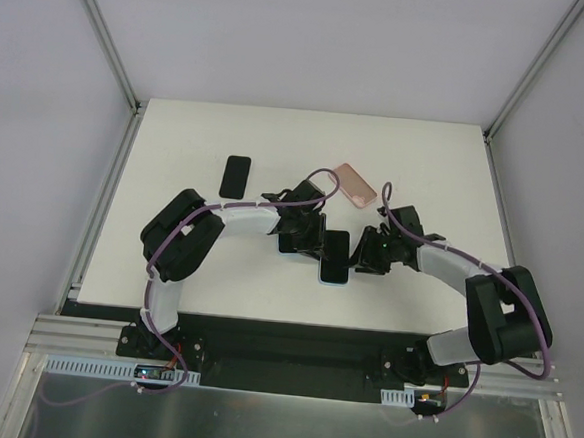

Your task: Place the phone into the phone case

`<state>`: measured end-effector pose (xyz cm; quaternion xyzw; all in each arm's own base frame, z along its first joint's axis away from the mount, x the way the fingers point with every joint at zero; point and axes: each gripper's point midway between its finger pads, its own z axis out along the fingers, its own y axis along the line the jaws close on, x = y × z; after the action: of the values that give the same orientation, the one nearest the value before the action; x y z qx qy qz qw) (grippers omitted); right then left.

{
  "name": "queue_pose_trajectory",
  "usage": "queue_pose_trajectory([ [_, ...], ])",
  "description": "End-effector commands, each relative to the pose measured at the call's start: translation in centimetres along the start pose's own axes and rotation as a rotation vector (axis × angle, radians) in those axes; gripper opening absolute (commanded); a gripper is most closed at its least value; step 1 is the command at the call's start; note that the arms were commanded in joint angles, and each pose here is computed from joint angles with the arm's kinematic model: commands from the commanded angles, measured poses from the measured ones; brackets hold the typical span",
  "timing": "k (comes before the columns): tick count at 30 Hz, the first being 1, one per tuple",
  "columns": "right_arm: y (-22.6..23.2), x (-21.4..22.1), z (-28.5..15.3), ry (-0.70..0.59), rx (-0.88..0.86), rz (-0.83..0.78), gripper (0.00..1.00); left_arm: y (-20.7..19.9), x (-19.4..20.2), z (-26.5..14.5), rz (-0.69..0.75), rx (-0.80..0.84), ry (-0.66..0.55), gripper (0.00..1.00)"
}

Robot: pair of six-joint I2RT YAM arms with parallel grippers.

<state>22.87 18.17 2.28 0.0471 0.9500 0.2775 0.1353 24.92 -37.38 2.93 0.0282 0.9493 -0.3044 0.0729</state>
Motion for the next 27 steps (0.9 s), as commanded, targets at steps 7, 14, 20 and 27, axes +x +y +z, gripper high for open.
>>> queue_pose_trajectory([
  [7,-0.1,-3.2,-0.8,-0.048,-0.061,-0.062,0.49,-0.4,0.6,1.0,0.045,0.032,0.030,0.15],
  [14,0.5,-2.7,0.5,-0.018,-0.147,-0.046,0.57,-0.7,0.7,1.4,0.025,0.057,0.044,0.13],
  [20,2.6,-2.3,0.5,0.026,-0.373,0.018,0.58,-1.4,0.9,1.5,0.008,0.102,0.060,0.13],
  [27,3.5,-2.5,-0.9,0.011,-0.525,0.070,0.61,-1.7,1.2,1.0,0.018,0.130,0.058,0.13],
])
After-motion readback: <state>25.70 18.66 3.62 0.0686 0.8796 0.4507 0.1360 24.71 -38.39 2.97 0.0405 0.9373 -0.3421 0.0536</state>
